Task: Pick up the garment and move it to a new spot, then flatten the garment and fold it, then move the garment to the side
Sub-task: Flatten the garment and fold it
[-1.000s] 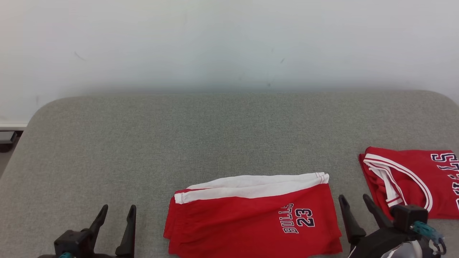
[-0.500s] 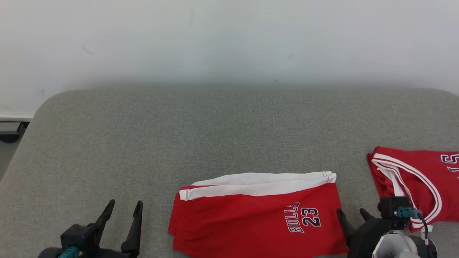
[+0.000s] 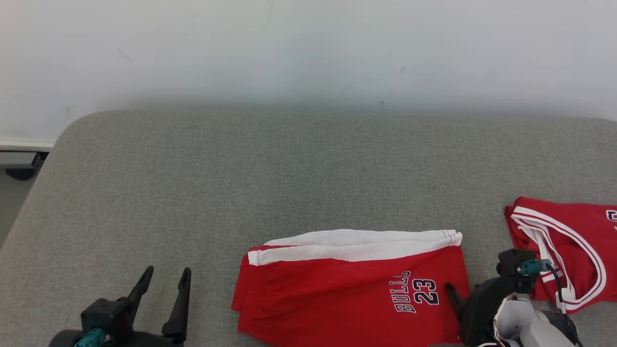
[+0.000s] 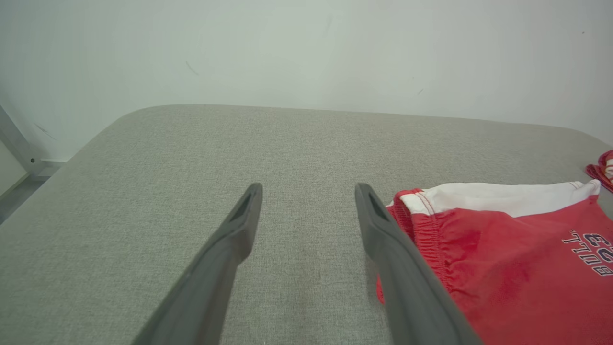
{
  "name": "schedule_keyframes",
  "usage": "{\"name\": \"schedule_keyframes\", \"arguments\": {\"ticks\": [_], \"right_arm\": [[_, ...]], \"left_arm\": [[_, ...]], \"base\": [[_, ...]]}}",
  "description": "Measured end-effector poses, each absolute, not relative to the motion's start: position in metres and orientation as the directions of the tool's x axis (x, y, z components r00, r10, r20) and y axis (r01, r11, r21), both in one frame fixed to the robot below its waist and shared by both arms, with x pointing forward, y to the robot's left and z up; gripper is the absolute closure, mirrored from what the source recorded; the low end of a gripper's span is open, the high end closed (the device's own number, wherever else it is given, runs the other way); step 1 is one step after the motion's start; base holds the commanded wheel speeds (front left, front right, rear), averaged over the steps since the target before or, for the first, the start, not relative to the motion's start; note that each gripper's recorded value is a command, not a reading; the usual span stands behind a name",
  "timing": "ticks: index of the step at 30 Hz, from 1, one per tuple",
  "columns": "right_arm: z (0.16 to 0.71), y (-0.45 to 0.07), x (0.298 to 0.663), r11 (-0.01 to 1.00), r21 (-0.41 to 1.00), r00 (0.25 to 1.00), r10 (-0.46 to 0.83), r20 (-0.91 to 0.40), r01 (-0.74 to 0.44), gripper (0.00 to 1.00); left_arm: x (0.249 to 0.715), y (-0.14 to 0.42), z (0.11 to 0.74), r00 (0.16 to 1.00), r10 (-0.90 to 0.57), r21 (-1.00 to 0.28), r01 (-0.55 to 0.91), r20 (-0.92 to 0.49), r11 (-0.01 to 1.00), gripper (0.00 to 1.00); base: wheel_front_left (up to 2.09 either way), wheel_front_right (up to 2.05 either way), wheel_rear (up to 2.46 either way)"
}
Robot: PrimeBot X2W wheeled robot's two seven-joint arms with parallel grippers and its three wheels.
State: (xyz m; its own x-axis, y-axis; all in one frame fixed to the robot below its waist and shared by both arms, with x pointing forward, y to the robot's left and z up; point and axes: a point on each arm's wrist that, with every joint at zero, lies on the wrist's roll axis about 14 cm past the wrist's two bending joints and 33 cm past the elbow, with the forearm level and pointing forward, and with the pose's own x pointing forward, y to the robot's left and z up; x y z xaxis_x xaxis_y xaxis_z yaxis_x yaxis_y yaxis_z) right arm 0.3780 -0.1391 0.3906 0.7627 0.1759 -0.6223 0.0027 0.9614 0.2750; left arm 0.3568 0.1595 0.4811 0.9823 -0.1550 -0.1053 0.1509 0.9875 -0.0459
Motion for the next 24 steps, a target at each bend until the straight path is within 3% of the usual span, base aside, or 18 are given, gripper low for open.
{"name": "schedule_keyframes", "arguments": {"ticks": [13, 14, 17, 21, 24], "right_arm": [[0.38, -0.134, 0.386, 0.956, 0.291, 0.69, 0.194, -0.697, 0.025, 0.04], [0.38, -0.134, 0.386, 0.956, 0.291, 0.69, 0.194, -0.697, 0.025, 0.21], [0.38, -0.124, 0.388, 0.948, 0.316, 0.676, 0.218, -0.704, 0.023, 0.51], [0.381, -0.111, 0.387, 0.941, 0.339, 0.657, 0.248, -0.712, 0.012, 0.65], [0.379, -0.111, 0.386, 0.941, 0.338, 0.65, 0.249, -0.718, 0.013, 0.82]], "left_arm": [[0.358, 0.161, 0.478, 0.98, -0.158, -0.049, 0.153, -0.118, 0.987, 0.0], [0.358, 0.161, 0.478, 0.98, -0.158, -0.049, 0.153, -0.118, 0.987, 0.0], [0.357, 0.163, 0.475, 0.98, -0.151, -0.049, 0.146, -0.129, 0.988, 0.0], [0.356, 0.165, 0.474, 0.981, -0.144, -0.049, 0.139, -0.133, 0.989, 0.0], [0.355, 0.166, 0.473, 0.981, -0.141, -0.05, 0.136, -0.134, 0.99, 0.0]], "base": [[0.0, 0.0, 0.0], [0.0, 0.0, 0.0], [0.0, 0.0, 0.0], [0.0, 0.0, 0.0], [0.0, 0.0, 0.0]]}}
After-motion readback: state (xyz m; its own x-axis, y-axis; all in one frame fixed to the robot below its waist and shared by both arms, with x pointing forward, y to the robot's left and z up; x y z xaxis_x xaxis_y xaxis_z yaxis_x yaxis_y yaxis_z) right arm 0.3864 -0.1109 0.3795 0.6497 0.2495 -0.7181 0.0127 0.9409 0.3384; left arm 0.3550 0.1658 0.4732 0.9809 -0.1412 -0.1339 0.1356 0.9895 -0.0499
